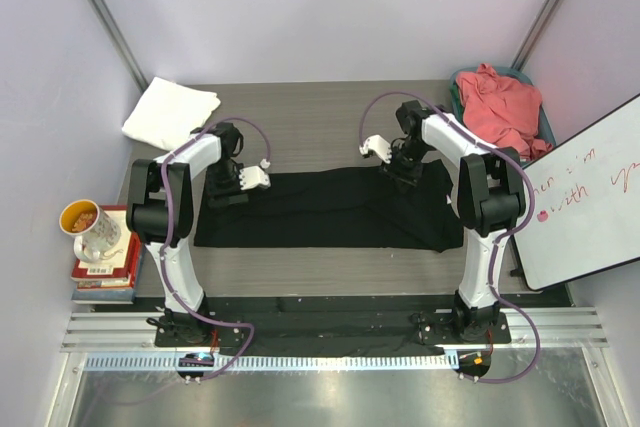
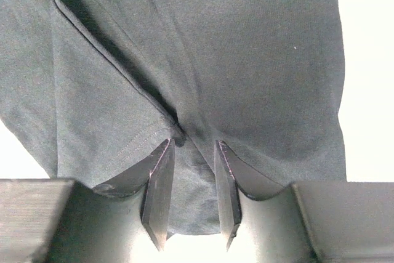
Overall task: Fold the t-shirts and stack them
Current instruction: Fold the other side of the tshirt into a rectangle
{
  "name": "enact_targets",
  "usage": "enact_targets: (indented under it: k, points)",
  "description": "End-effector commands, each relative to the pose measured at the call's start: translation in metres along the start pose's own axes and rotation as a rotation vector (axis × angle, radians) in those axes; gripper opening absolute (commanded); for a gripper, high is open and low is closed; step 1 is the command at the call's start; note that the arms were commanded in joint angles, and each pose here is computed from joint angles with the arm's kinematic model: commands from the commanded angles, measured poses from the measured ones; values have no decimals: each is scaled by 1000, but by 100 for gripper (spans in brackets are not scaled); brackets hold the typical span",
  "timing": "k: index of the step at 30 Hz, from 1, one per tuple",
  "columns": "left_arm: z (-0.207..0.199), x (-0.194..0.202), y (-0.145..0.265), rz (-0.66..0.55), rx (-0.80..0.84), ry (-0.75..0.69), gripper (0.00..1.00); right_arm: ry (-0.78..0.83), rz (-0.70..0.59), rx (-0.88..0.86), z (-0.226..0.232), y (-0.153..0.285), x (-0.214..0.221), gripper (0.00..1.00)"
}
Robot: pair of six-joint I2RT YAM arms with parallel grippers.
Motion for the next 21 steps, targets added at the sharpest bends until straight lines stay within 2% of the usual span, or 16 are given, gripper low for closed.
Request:
enact_targets:
  k: [1, 10, 14, 16, 21]
  points:
    - [4, -4, 9, -18, -20, -7, 68, 11, -17, -5, 3, 8, -6, 38]
    - [6, -5, 9, -19, -18, -15, 68, 7, -8, -31, 10, 2, -3, 39]
    - [7, -5, 8, -20, -20, -16, 68, 14, 1, -36, 11, -2, -4, 34]
    - [6, -5, 7, -19, -18, -15, 68, 12, 5, -41, 11, -4, -3, 29]
    - [5, -5, 6, -21, -19, -16, 68, 16, 12, -54, 14, -7, -3, 28]
Point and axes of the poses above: each gripper's point midway between its finger pads, its own y axis back along the fingers, its own z axis along the line the jaws close on, x = y × z, the point moved 1 cm from there along y, back along the fingers, and after that the axes turned 6 degrees about -y, right-handed, at the moved point
